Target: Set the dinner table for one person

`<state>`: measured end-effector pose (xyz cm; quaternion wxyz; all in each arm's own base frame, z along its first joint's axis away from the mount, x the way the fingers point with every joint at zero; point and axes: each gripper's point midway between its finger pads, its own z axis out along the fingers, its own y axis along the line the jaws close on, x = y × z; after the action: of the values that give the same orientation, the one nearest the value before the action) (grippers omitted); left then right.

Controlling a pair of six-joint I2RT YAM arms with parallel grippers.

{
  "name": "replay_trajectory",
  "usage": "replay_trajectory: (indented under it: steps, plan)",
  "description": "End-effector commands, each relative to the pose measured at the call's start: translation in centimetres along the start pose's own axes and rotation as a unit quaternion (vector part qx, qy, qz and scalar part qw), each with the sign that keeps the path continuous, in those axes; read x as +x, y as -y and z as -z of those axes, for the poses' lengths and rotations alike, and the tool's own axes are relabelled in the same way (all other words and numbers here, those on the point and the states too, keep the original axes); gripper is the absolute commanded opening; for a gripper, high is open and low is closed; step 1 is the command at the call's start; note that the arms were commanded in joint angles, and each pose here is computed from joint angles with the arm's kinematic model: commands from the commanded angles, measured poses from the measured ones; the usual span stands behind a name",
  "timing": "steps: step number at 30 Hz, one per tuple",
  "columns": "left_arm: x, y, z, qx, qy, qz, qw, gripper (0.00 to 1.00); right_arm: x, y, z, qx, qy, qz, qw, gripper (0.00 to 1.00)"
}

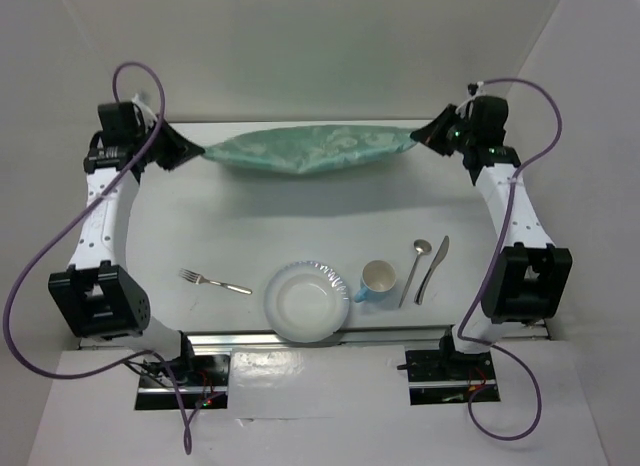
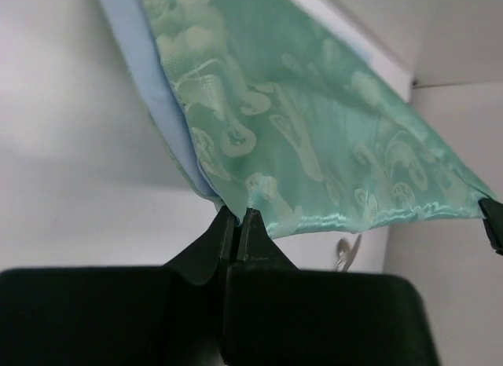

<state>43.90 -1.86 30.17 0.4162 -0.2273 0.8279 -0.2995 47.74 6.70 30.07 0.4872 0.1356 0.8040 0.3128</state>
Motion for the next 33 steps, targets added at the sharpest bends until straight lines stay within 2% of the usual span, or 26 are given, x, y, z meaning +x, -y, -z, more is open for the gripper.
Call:
replay_trajectory:
  steps: [1, 2, 3, 4, 5, 6, 7, 9, 10, 12, 14, 15, 17, 18, 19, 20, 21, 22, 24, 25, 26, 27, 31, 32, 33]
  plan:
    - [4.1, -3.7, 1.0, -0.045, -0.014, -0.014, 0.999, 0.03, 4.4, 0.9, 1.1, -0.006, -0.028, 0.006, 1.000, 0.00]
    - [5.4, -5.1, 0.9, -0.063, -0.026, -0.011, 0.998, 0.14, 6.4, 1.3, 1.1, -0.005, -0.048, 0.005, 0.999, 0.00]
    - [7.3, -7.1, 0.6, -0.087, -0.043, 0.001, 0.995, 0.43, 9.5, 2.5, 1.0, 0.004, -0.079, 0.000, 0.997, 0.00]
    - [8.2, -8.1, 0.6, -0.101, -0.054, 0.000, 0.993, 0.59, 11.0, 2.9, 1.3, 0.009, -0.097, 0.005, 0.995, 0.01]
    - [9.0, -8.9, 0.7, -0.117, -0.065, 0.007, 0.991, 0.73, 12.3, 3.9, 1.4, 0.022, -0.111, 0.003, 0.994, 0.07]
    - [9.4, -9.5, 0.6, -0.125, -0.068, 0.009, 0.990, 0.81, 14.3, 4.8, 1.6, 0.036, -0.131, 0.002, 0.991, 0.25]
    - [9.9, -10.3, 0.7, -0.142, -0.073, 0.013, 0.987, 0.91, 15.7, 5.4, 1.8, 0.049, -0.147, -0.002, 0.988, 0.32]
    - [9.7, -10.7, 0.7, -0.155, -0.072, 0.014, 0.985, 0.92, 16.7, 6.6, 2.6, 0.075, -0.148, -0.004, 0.986, 0.53]
    - [9.4, -10.8, 0.9, -0.163, -0.067, 0.012, 0.984, 0.92, 16.8, 7.0, 2.9, 0.087, -0.146, -0.004, 0.985, 0.70]
    - [8.7, -10.8, 0.9, -0.173, -0.059, 0.010, 0.983, 0.90, 16.4, 7.8, 3.1, 0.113, -0.136, 0.000, 0.984, 0.82]
    - [7.9, -10.0, 0.5, -0.164, -0.055, -0.003, 0.985, 0.86, 16.1, 8.1, 3.2, 0.127, -0.132, 0.001, 0.983, 0.88]
    - [7.3, -8.9, 0.1, -0.155, -0.052, -0.012, 0.986, 0.77, 15.2, 7.9, 3.2, 0.133, -0.120, 0.006, 0.984, 0.88]
    - [7.0, -8.5, -0.9, -0.157, -0.055, -0.025, 0.986, 0.71, 14.9, 8.4, 2.7, 0.143, -0.119, 0.006, 0.983, 0.88]
    - [7.4, -8.9, -2.1, -0.160, -0.070, -0.029, 0.984, 0.64, 14.7, 8.5, 2.5, 0.146, -0.116, 0.007, 0.982, 0.88]
    - [7.1, -7.9, -2.9, -0.151, -0.072, -0.038, 0.985, 0.60, 13.9, 8.5, 2.2, 0.150, -0.109, 0.010, 0.983, 0.88]
    - [7.0, -7.8, -3.7, -0.153, -0.075, -0.041, 0.984, 0.57, 13.9, 8.9, 1.5, 0.156, -0.109, 0.010, 0.982, 0.86]
    - [8.0, -8.7, -5.1, -0.164, -0.102, -0.042, 0.980, 0.55, 13.7, 9.0, 1.1, 0.157, -0.109, 0.005, 0.982, 0.84]
    - [7.5, -7.6, -6.0, -0.160, -0.099, -0.053, 0.981, 0.53, 12.4, 8.8, 0.5, 0.161, -0.095, 0.010, 0.982, 0.80]
    - [7.4, -7.6, -7.4, -0.171, -0.108, -0.071, 0.977, 0.53, 12.3, 9.7, -1.3, 0.171, -0.103, 0.007, 0.980, 0.74]
    - [8.3, -8.7, -8.7, -0.188, -0.129, -0.069, 0.971, 0.53, 10.7, 9.3, -2.2, 0.170, -0.088, 0.012, 0.981, 0.70]
    - [7.3, -7.6, -9.4, -0.186, -0.119, -0.078, 0.972, 0.53, 11.3, 10.3, -3.5, 0.178, -0.102, 0.008, 0.979, 0.63]
    - [6.9, -8.1, -9.9, -0.196, -0.116, -0.084, 0.970, 0.53, 11.1, 10.8, -4.2, 0.186, -0.102, 0.008, 0.977, 0.61]
    - [5.9, -8.2, -13.4, -0.208, -0.114, -0.094, 0.967, 0.54, 9.8, 12.6, -8.3, 0.197, -0.104, 0.005, 0.975, 0.61]
    - [4.3, -7.1, -13.9, -0.198, -0.098, -0.098, 0.970, 0.54, 7.9, 11.7, -9.4, 0.188, -0.087, 0.010, 0.978, 0.61]
    - [5.3, -8.6, -15.4, -0.211, -0.120, -0.097, 0.965, 0.54, 9.4, 13.7, -10.7, 0.207, -0.109, 0.003, 0.972, 0.64]
